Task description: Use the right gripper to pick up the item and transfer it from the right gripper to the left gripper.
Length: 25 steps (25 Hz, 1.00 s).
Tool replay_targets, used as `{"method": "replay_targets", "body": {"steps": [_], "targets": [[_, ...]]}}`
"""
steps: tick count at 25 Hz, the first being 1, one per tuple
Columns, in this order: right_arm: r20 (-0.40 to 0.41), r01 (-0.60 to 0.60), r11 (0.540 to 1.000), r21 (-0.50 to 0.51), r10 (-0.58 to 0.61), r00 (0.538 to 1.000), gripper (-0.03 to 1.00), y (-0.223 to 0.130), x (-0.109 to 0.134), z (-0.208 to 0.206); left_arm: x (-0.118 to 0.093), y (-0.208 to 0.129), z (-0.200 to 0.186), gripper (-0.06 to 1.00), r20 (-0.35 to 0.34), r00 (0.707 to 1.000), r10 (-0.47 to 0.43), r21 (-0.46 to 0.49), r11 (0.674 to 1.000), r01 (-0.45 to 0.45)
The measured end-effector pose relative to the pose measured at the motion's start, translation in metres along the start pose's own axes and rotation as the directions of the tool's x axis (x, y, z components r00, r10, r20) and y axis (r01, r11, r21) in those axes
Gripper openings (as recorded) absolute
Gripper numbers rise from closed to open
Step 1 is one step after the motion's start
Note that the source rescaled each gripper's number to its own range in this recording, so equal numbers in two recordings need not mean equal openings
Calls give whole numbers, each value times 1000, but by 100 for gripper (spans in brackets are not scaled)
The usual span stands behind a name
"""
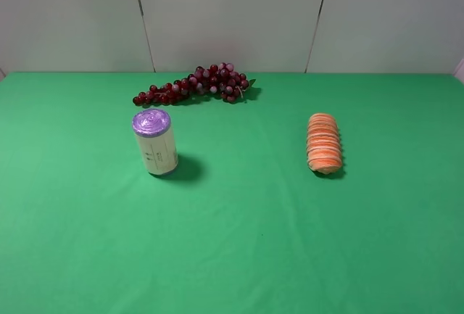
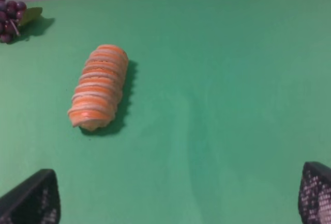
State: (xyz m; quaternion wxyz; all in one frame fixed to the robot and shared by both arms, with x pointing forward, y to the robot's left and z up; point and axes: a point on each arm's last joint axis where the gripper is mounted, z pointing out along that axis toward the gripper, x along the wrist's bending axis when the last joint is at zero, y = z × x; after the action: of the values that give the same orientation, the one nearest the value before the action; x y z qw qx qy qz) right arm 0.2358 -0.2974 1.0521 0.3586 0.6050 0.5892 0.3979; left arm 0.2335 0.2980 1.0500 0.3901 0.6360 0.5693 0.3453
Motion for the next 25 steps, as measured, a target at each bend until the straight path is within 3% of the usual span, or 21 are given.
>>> {"method": "replay_targets", "body": {"steps": [25], "targets": [[0, 0, 1000, 0, 0, 1000, 100, 0, 0, 0, 0, 0, 0, 91, 0, 1000, 0, 0, 1000, 0]]}}
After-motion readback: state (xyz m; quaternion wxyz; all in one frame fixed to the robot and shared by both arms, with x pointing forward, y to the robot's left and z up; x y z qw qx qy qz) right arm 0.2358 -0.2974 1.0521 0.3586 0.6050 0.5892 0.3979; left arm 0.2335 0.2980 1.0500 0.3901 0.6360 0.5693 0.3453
